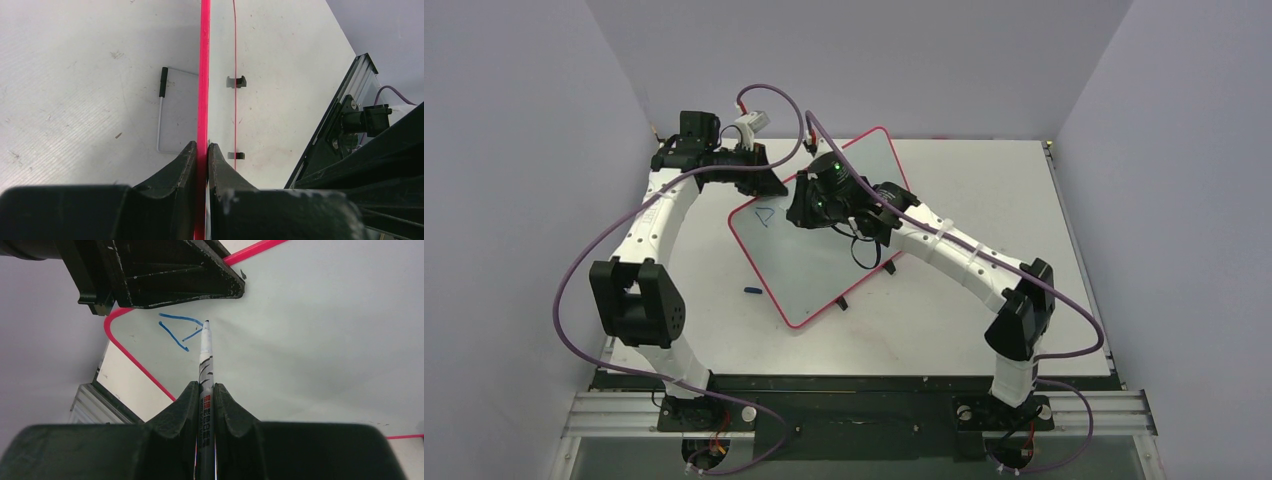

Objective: Write a sentence on the whiteboard

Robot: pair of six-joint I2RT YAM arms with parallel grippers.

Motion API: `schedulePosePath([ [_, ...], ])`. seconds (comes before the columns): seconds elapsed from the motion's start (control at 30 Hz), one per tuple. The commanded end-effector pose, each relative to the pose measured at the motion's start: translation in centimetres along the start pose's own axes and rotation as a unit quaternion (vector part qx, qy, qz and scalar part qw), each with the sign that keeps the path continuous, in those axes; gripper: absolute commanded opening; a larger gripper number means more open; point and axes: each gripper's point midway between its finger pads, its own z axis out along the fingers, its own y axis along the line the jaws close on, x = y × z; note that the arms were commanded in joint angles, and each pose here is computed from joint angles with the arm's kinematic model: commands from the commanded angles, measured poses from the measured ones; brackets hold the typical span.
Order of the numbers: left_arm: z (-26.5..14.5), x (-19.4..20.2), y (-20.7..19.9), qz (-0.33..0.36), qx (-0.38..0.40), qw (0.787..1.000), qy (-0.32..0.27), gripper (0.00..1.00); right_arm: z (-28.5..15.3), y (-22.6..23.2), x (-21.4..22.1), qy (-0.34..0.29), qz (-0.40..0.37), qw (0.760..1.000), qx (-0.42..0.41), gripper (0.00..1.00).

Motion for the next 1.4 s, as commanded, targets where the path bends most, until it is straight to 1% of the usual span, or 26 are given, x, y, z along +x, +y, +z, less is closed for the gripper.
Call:
schedulePosePath([
  [0.0,-2.1,-3.4,-1.4,0.094,-0.022,0.994,-0.055,0.00,-0.8,2.0,-1.2,-0.012,0.007,1.000,-0.028,0.00],
  [0.53,-2.8,-3.8,-2.7,0.109,-0.018,0.992,-0.064,0.00,-0.1,1.6,-2.1,-0.026,0.013,1.000,-0.011,0.00],
  [0.9,-2.9,-3.9,-3.3,0.113,-0.009,0.991,-0.068,0.00,1.0,0.0,0.1,0.001,0.013,1.000,0.010,0.00],
  [1.1,-2.9,-4.0,-3.3,0.114,-0.010,0.991,-0.069,0.00,0.8,-1.4,1.2,0.006,0.012,0.999,0.033,0.00],
  [1.37,-2.8,-4.0,-3.3,0.114,-0.010,0.991,-0.069,0.00,0.4,-2.2,3.0,0.020,0.013,0.999,0.042,0.00],
])
